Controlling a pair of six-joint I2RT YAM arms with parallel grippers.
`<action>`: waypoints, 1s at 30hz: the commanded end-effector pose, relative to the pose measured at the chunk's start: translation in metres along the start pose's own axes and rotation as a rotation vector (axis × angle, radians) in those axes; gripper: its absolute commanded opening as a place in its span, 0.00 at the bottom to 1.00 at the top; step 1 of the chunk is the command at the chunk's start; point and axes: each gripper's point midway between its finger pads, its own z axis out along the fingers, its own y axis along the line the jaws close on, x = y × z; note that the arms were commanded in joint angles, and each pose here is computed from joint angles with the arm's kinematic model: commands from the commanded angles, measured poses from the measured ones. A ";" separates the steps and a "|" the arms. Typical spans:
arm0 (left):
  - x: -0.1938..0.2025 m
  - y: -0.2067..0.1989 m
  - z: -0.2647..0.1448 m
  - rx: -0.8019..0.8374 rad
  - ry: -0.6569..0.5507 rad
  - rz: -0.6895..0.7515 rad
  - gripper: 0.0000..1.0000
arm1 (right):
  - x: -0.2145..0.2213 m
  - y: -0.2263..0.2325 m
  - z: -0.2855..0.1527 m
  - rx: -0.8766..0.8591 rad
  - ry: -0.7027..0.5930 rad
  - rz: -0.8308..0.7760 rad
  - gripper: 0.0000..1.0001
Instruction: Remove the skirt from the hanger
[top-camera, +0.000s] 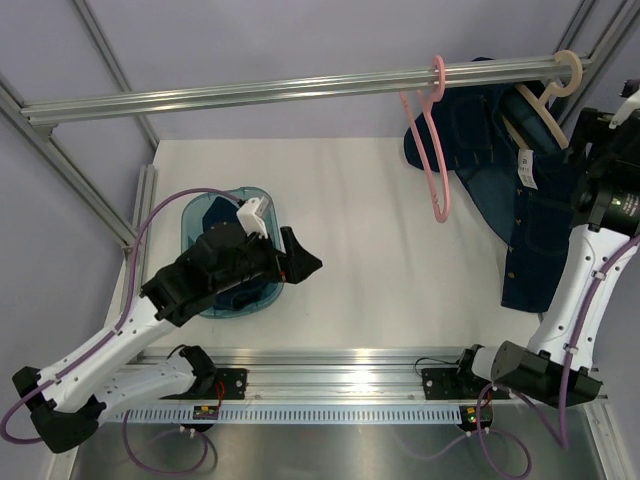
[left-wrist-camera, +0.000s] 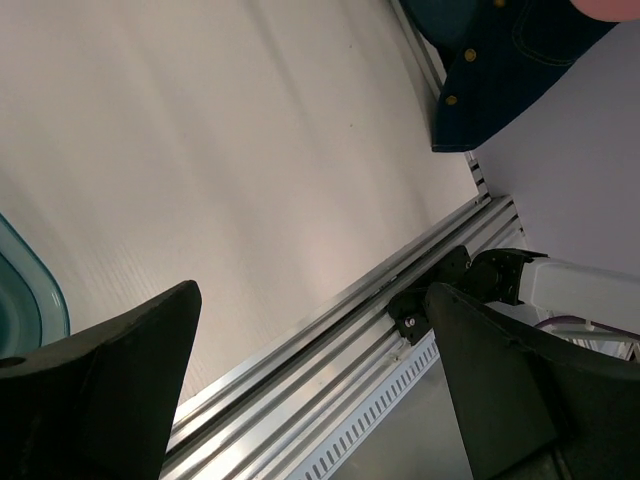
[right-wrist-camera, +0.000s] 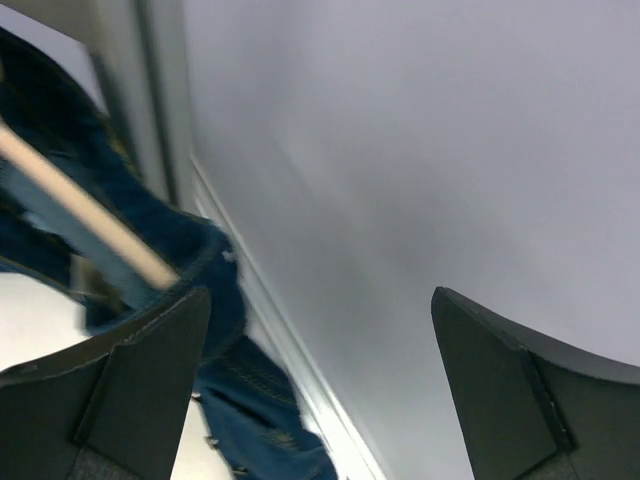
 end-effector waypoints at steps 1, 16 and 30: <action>-0.022 -0.021 -0.011 0.093 -0.092 0.052 0.99 | -0.026 -0.010 -0.006 -0.122 -0.151 -0.099 0.99; -0.014 -0.029 -0.012 0.162 -0.073 0.062 0.99 | 0.009 0.059 0.024 -0.504 -0.122 -0.092 0.91; -0.013 -0.029 -0.014 0.163 -0.066 0.075 0.99 | 0.053 0.100 0.030 -0.728 -0.057 -0.071 0.51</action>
